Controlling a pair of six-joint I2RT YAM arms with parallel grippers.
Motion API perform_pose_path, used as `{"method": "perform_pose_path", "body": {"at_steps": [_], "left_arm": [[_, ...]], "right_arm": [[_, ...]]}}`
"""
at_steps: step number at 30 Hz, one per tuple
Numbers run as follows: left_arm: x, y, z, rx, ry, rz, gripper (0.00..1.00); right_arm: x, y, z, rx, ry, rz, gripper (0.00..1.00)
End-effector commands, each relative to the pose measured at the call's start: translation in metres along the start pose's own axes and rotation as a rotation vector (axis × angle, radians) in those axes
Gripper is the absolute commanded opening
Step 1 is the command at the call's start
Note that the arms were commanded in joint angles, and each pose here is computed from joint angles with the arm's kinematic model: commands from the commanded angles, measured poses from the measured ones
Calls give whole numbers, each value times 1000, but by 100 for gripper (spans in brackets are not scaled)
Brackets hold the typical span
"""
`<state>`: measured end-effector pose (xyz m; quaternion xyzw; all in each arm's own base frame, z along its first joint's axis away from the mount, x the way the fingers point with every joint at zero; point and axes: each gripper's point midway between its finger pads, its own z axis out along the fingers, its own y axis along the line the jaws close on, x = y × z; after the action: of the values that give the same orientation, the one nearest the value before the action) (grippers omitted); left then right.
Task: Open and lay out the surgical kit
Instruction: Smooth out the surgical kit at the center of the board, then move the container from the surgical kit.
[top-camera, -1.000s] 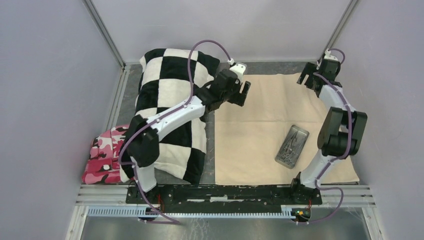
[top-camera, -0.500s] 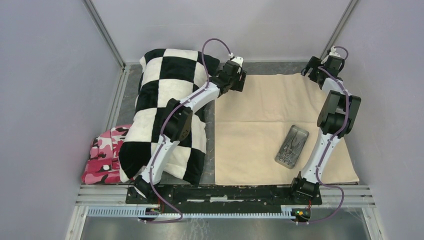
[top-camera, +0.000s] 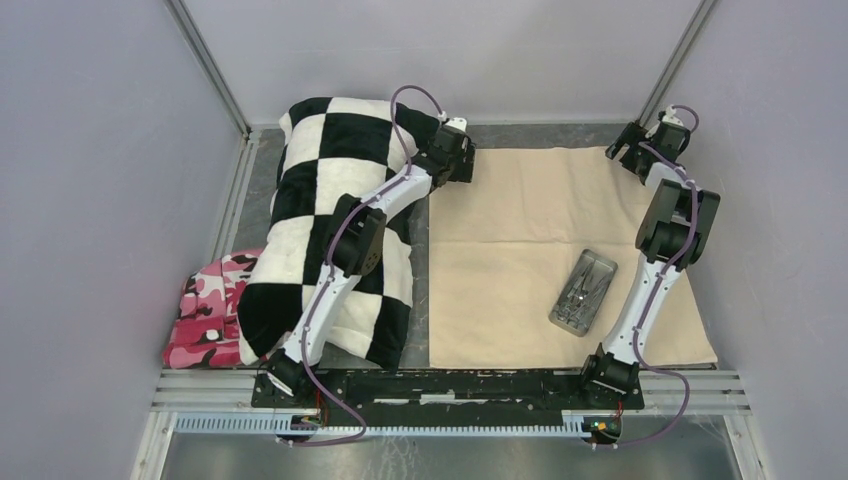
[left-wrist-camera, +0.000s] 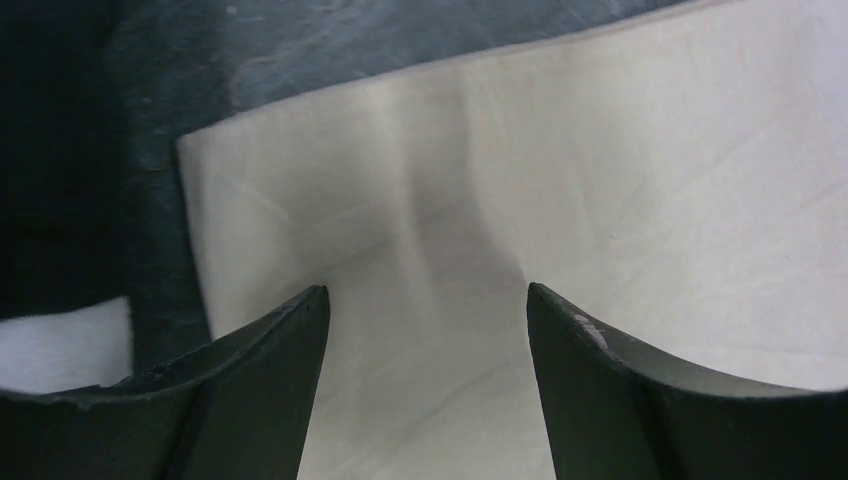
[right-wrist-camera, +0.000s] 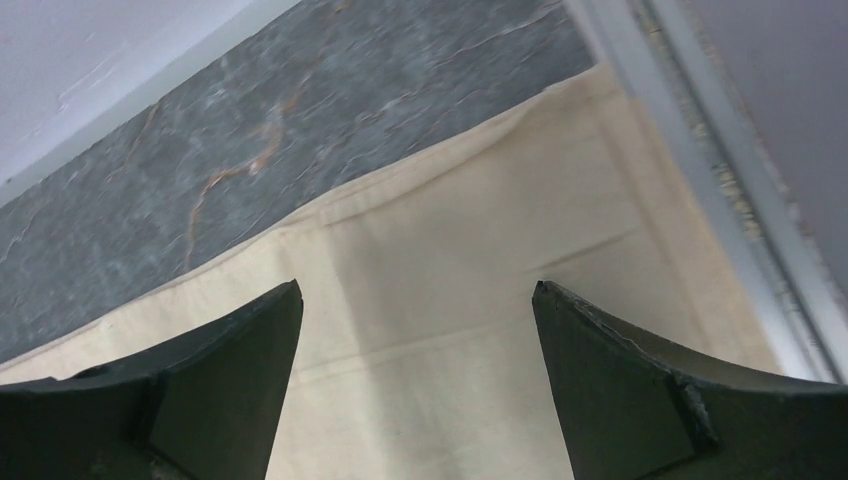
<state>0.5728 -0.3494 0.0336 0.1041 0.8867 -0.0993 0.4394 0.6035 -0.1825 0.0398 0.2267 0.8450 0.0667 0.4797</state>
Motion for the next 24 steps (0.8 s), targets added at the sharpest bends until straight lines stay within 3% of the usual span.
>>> {"method": "perform_pose_path", "body": {"at_steps": [1,9,16,19,24], "left_arm": [[18,48,13,-123,54,-113,79],[4,41,-6,-86,54,-59,81],[-90,-19,-83,111,-82,17,98],[-126,-46,-131,221,-141,-9,100],[-141,-92,-200,432,-131,-59,100]], "right_arm": [[21,-49,6,122,59,32,93],[-15,-34,3,79,37,-4,92],[-97,23,-57,76,-43,-123,93],[-89,44,-97,79,-23,-138,93],[-25,99,-151,1,89,-214,93]]}}
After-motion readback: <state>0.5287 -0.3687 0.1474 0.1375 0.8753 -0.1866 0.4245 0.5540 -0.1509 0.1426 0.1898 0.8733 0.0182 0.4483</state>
